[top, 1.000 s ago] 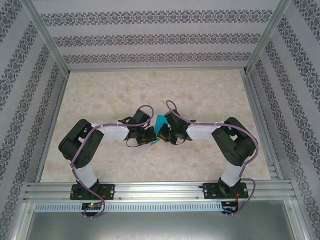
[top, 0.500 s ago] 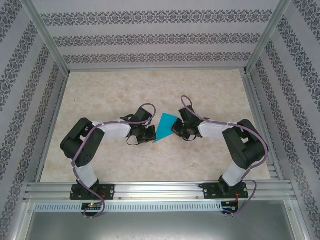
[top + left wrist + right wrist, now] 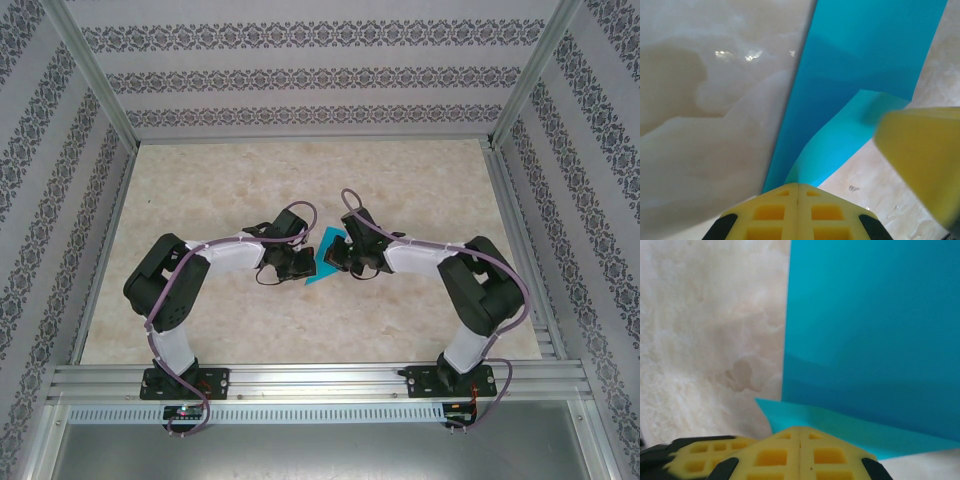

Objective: Fold a paper plane with a square sheet of paper (pick it up from the middle)
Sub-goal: Third fold the triangle at the center of the table.

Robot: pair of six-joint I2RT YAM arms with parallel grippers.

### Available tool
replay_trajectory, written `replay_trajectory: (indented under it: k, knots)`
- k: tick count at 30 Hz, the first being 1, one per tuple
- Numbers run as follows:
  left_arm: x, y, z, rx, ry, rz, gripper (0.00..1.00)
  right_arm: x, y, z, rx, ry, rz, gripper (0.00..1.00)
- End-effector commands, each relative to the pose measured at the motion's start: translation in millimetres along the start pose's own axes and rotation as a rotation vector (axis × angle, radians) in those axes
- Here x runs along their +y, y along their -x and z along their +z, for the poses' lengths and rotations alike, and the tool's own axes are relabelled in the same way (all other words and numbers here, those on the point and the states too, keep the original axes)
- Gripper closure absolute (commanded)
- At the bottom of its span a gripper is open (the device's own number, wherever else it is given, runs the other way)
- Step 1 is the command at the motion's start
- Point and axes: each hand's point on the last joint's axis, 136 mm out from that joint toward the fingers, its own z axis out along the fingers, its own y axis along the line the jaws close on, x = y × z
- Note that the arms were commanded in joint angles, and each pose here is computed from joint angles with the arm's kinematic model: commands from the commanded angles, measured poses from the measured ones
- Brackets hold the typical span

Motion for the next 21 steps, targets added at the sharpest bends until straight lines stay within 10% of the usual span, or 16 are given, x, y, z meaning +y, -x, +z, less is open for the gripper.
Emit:
replay_trajectory:
  k: [1,21]
  knots:
    - [-9,-3,0,0.015,-0.025,0.033,1.0,-6,-1,9,0.025,-0.013,-0.002,1.0]
    - [34,-17,19,0.049,0.116,-0.021,1.0,2,-9,11,0.051,0.07,-0.058,1.0]
